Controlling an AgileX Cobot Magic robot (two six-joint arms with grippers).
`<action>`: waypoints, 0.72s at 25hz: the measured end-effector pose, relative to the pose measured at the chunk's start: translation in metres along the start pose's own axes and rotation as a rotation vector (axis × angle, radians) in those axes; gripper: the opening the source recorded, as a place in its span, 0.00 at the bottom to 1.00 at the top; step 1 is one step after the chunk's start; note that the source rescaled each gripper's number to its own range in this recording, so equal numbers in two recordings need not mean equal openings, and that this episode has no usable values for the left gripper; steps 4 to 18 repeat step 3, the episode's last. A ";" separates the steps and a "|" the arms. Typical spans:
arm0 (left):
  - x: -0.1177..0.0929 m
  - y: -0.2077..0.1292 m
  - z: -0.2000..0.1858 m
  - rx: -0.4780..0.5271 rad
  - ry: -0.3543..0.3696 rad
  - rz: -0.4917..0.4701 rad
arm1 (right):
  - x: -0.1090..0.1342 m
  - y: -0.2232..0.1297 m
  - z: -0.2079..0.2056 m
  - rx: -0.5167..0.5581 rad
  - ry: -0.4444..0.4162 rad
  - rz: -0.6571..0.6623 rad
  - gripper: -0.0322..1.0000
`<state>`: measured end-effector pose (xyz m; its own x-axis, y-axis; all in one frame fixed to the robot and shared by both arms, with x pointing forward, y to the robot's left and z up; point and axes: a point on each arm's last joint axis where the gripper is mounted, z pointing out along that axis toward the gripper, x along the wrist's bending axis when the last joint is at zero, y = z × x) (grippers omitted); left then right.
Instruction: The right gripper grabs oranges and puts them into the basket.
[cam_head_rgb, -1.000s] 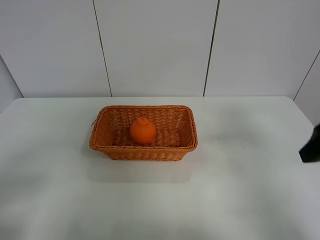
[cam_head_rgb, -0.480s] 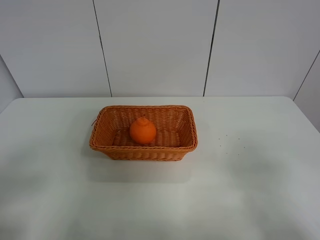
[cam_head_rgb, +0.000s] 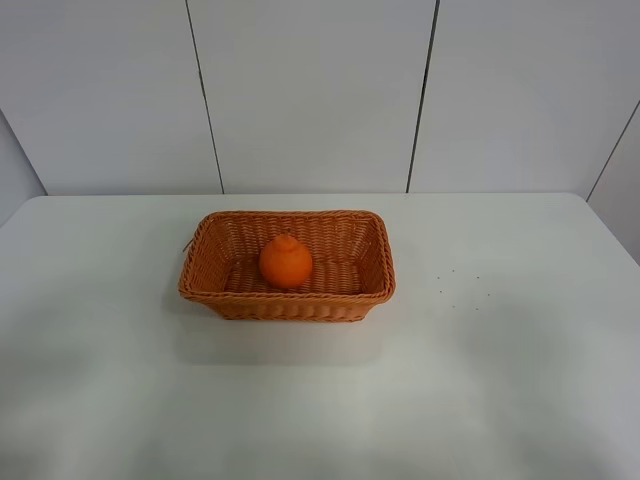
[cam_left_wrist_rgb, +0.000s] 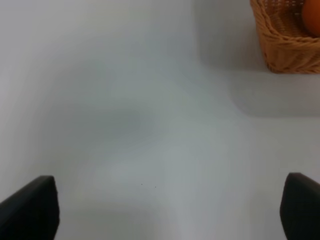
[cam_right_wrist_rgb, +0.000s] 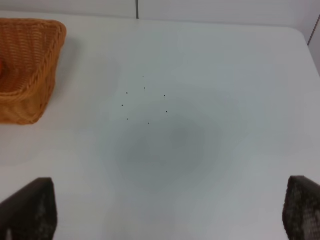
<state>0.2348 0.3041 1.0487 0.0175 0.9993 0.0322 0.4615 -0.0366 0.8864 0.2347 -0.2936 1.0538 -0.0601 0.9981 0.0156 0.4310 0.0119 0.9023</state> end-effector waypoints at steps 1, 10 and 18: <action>0.000 0.000 0.000 0.000 0.000 0.000 | 0.000 0.000 0.000 0.000 0.000 0.000 1.00; 0.000 0.000 0.000 0.000 0.000 0.000 | 0.000 0.000 0.000 -0.001 0.000 0.000 1.00; 0.000 0.000 0.000 0.000 0.000 0.000 | 0.000 0.000 0.000 -0.001 0.000 0.000 1.00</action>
